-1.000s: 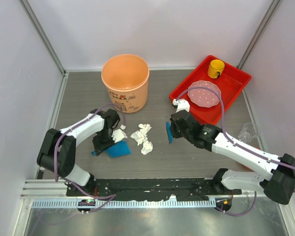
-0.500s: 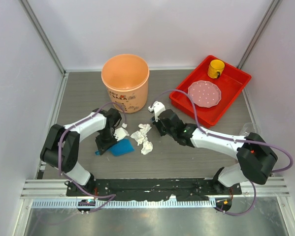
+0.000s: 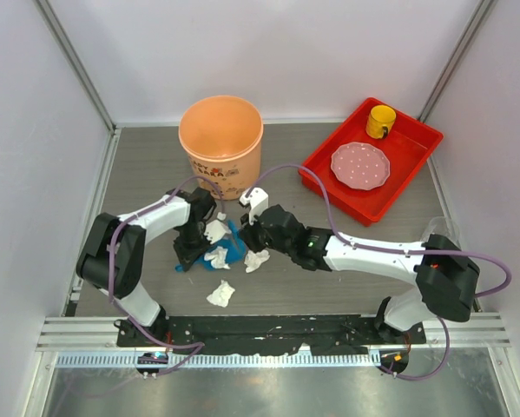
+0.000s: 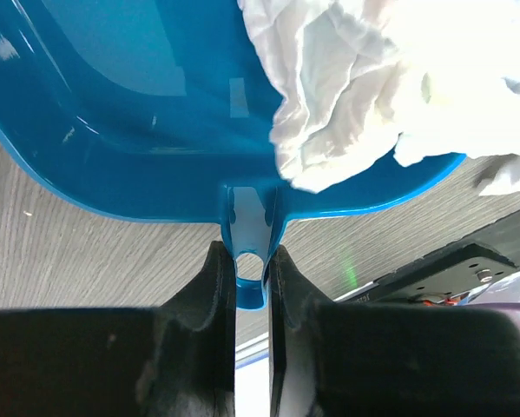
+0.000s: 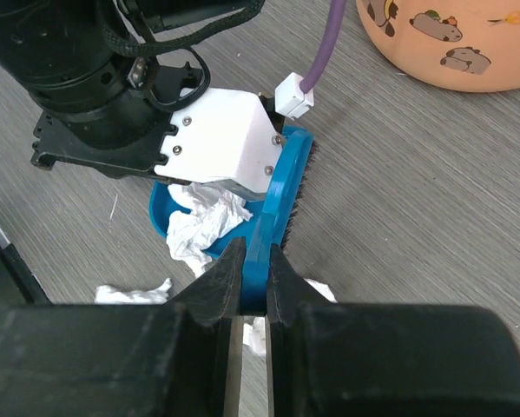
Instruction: Sweep away the paper scraps from the table
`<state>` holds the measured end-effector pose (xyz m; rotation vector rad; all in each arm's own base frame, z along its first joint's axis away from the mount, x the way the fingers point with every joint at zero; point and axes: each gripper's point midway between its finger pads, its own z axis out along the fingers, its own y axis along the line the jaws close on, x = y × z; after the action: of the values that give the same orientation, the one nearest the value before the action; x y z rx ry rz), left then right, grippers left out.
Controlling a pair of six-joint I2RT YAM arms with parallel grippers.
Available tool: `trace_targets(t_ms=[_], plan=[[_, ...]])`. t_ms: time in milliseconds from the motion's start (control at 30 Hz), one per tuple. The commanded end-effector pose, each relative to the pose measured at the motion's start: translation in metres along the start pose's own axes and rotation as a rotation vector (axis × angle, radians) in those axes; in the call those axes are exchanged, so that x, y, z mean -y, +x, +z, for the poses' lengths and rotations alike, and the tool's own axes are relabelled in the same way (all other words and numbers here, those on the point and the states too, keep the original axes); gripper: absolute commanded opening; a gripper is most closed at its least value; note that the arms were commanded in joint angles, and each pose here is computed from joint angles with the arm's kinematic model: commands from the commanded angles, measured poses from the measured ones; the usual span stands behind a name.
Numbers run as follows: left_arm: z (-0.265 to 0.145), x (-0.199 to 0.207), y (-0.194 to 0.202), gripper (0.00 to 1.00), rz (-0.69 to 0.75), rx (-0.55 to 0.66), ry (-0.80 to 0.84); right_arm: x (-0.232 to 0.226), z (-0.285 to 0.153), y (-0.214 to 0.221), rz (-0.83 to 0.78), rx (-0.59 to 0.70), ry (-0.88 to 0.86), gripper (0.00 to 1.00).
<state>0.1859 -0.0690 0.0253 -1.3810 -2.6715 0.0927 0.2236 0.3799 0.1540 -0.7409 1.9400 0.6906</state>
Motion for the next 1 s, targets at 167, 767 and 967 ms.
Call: trace_targets(t_ms=[167,767,967], plan=[[-0.009,0.010,-0.022,0.00,0.052,0.146,0.054,0.008,-0.038,-0.085,0.077,0.156,0.143,0.01],[-0.014,0.016,0.020,0.00,0.247,0.058,0.027,0.056,-0.102,0.040,0.375,-0.164,0.417,0.01],[0.000,0.017,0.013,0.00,0.280,0.033,-0.001,0.019,-0.066,0.045,0.493,-0.167,0.241,0.01]])
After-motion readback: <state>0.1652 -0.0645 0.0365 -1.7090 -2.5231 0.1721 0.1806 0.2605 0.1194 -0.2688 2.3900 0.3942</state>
